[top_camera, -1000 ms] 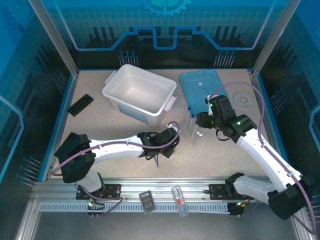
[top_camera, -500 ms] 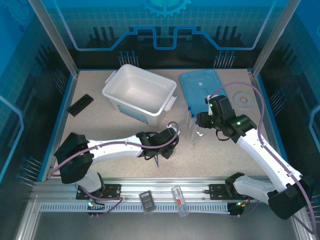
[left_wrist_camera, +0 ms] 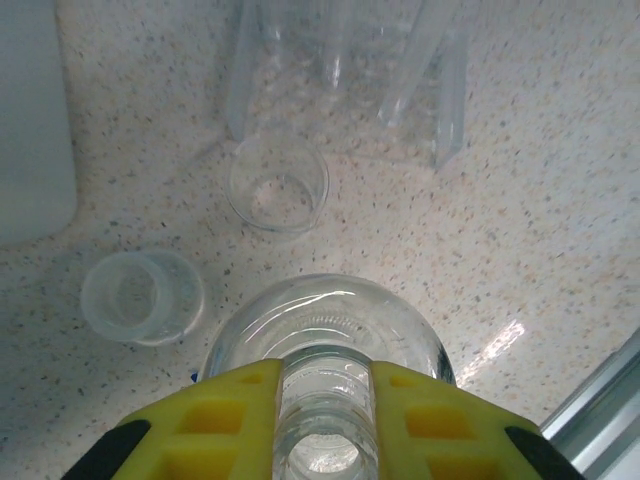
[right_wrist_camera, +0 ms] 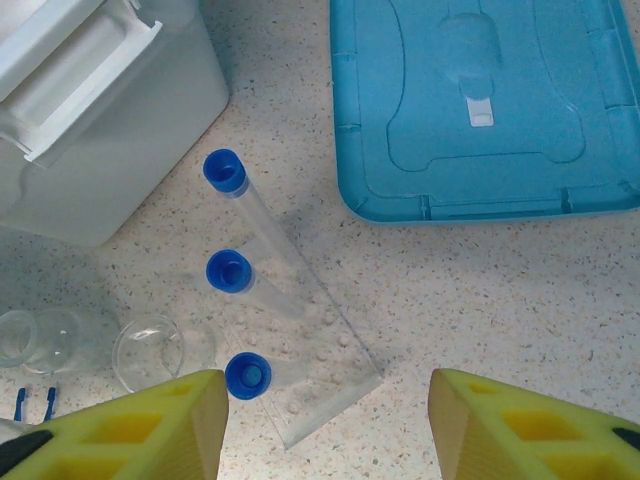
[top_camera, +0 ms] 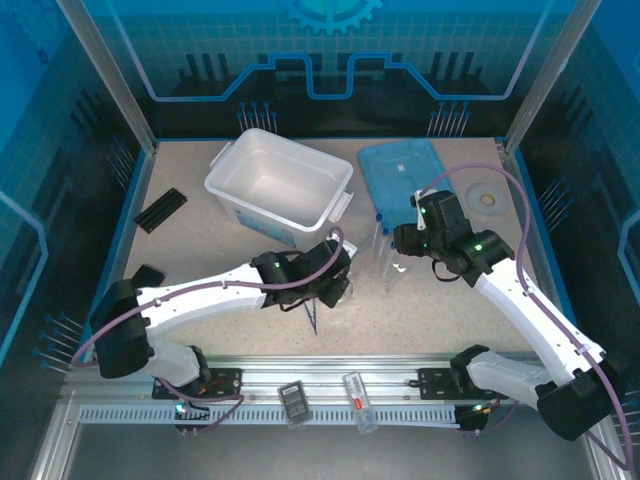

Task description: Organize the chemistry lab equipment

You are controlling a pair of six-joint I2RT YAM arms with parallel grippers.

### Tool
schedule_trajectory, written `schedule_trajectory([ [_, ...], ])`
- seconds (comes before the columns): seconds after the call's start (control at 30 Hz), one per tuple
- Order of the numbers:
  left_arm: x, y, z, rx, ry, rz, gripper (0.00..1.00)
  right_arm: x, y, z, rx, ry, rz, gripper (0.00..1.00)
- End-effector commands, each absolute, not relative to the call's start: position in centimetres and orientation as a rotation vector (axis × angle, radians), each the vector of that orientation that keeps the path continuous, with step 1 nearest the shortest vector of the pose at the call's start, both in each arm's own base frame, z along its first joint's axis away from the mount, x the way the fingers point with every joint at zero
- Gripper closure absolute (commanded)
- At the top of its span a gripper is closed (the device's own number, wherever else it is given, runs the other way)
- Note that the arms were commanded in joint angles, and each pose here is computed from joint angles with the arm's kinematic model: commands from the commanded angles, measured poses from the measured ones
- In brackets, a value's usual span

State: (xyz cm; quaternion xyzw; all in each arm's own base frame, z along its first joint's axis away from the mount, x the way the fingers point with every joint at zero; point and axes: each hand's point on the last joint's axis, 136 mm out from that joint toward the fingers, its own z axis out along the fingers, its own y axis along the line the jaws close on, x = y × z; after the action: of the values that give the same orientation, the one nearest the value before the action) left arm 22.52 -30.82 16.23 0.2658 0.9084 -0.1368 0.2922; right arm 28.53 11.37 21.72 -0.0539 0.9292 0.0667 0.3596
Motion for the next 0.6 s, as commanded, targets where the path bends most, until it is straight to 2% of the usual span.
schedule_trajectory([
  [0.0, 23.1, -30.5, 21.2, 0.694, 2.34, -0.422, 0.96, 28.5, 11.1, 21.7, -0.128, 2.383, 0.183, 0.44],
  [0.33, 26.7, -28.3, 28.9, 0.601, 2.217, -0.466, 0.95, 28.5, 11.2, 21.8, -0.126, 2.374, 0.195, 0.44],
  [0.57, 30.9, -26.7, 32.9, 0.528, 2.127, -0.426, 0.95, 28.5, 11.2, 22.0, -0.124, 2.366, 0.204, 0.44],
])
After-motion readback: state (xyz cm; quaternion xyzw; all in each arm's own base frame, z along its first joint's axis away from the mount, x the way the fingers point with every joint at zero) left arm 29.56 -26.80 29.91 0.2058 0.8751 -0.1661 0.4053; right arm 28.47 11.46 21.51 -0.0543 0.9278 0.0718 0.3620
